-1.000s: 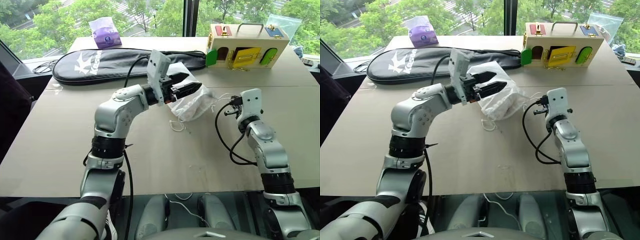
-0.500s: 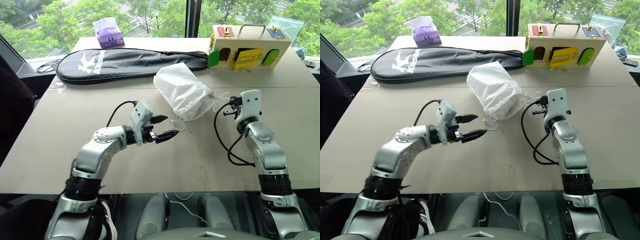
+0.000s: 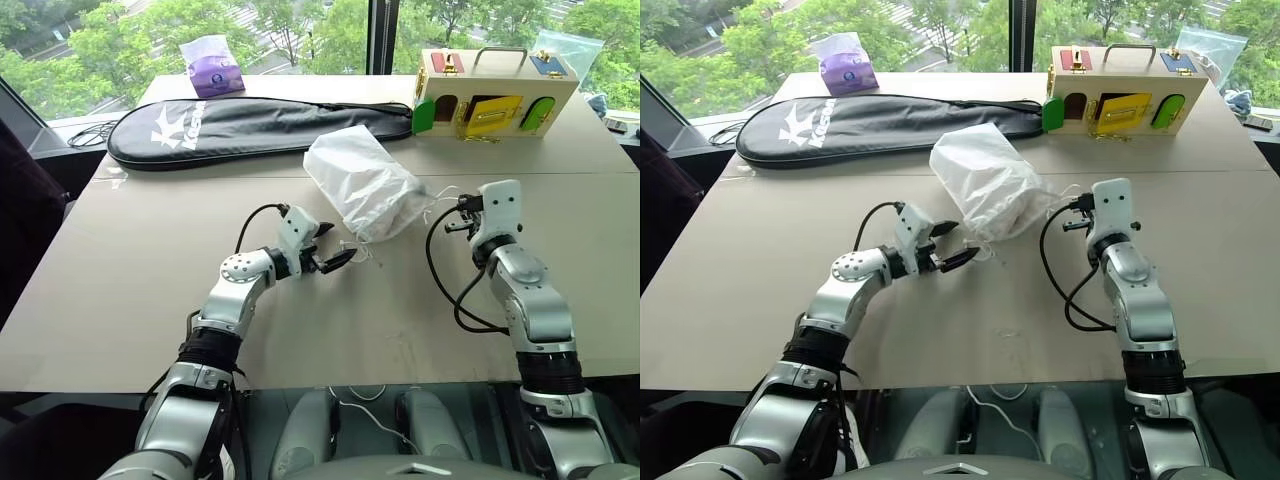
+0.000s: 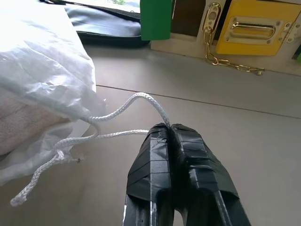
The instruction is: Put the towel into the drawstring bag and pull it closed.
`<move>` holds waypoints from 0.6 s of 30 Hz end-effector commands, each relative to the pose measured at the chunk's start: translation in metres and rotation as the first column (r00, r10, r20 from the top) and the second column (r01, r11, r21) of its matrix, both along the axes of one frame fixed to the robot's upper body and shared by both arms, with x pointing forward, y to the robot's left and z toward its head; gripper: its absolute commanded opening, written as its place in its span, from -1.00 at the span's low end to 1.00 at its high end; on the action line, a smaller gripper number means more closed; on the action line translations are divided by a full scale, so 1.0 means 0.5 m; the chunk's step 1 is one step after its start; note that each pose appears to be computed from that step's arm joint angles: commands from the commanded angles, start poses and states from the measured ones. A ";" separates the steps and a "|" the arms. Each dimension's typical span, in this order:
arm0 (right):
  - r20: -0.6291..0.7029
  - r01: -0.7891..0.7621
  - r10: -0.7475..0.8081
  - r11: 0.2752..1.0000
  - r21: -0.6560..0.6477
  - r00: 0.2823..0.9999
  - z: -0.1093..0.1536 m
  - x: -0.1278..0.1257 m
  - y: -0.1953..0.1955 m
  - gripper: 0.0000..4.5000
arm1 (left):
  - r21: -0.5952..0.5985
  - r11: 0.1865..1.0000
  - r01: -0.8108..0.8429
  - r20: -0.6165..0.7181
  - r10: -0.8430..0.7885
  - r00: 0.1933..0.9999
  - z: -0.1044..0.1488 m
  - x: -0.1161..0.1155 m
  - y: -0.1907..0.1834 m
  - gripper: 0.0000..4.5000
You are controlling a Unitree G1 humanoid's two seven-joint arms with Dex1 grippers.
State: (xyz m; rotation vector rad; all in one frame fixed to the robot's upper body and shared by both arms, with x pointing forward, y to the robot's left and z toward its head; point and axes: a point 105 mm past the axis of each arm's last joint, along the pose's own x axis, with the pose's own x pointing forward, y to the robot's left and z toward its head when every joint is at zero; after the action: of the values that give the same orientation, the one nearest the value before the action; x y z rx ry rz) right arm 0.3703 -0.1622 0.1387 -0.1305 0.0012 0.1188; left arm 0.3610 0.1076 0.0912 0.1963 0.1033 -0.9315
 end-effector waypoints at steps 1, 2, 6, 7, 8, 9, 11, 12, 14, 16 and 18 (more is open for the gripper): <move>0.065 0.017 -0.018 1.000 0.010 0.998 0.036 -0.008 -0.007 -1.00 | 0.049 0.998 0.038 0.002 -0.038 0.999 -0.007 -0.004 -0.006 0.13; 0.065 0.018 -0.019 1.000 0.011 0.998 0.036 -0.007 -0.007 -1.00 | 0.087 0.995 0.050 0.016 -0.051 0.999 -0.011 -0.005 -0.006 -0.08; 0.067 0.018 -0.018 1.000 0.012 0.998 0.037 -0.008 -0.006 -1.00 | 0.118 0.990 0.071 0.024 -0.074 0.997 -0.011 -0.009 -0.007 -0.95; 0.066 0.017 -0.018 1.000 0.012 0.998 0.036 -0.008 -0.006 -1.00 | 0.120 0.991 0.067 0.031 -0.071 0.997 -0.008 -0.007 -0.007 -0.98; 0.066 0.017 -0.018 1.000 0.011 0.998 0.036 -0.007 -0.006 -1.00 | 0.121 0.991 0.061 0.039 -0.066 0.997 -0.006 -0.006 -0.006 -0.98; 0.067 0.020 -0.020 1.000 0.007 0.998 0.036 -0.007 -0.007 -1.00 | 0.120 0.991 0.051 0.049 -0.057 0.997 -0.002 -0.004 -0.004 -0.98; 0.072 0.035 -0.034 0.999 -0.006 0.997 0.036 -0.007 -0.014 -1.00 | 0.106 0.994 0.022 0.074 -0.030 0.997 0.011 -0.003 0.005 -0.98; 0.078 0.047 -0.046 0.999 -0.013 0.996 0.038 -0.007 -0.018 -1.00 | 0.092 0.996 0.006 0.099 -0.015 0.995 0.021 -0.003 0.011 -0.98; 0.094 0.082 -0.079 0.996 -0.031 0.992 0.041 -0.009 -0.032 -1.00 | 0.026 0.999 -0.022 0.206 0.016 0.978 0.068 -0.007 0.022 -0.98; 0.107 0.135 -0.128 0.989 -0.062 0.986 0.039 -0.013 -0.053 -1.00 | -0.036 0.995 -0.097 0.307 0.103 0.946 0.116 -0.011 0.045 -0.98; 0.123 0.195 -0.183 0.977 -0.091 0.975 0.041 -0.015 -0.076 -1.00 | -0.043 0.979 -0.197 0.393 0.198 0.898 0.145 -0.014 0.076 -0.98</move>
State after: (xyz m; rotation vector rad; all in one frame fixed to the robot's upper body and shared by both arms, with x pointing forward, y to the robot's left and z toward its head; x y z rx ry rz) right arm 0.3658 -0.1849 0.1397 -0.2063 -0.0174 -0.0050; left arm 0.3560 0.1333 0.1303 0.3167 -0.1115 -0.7702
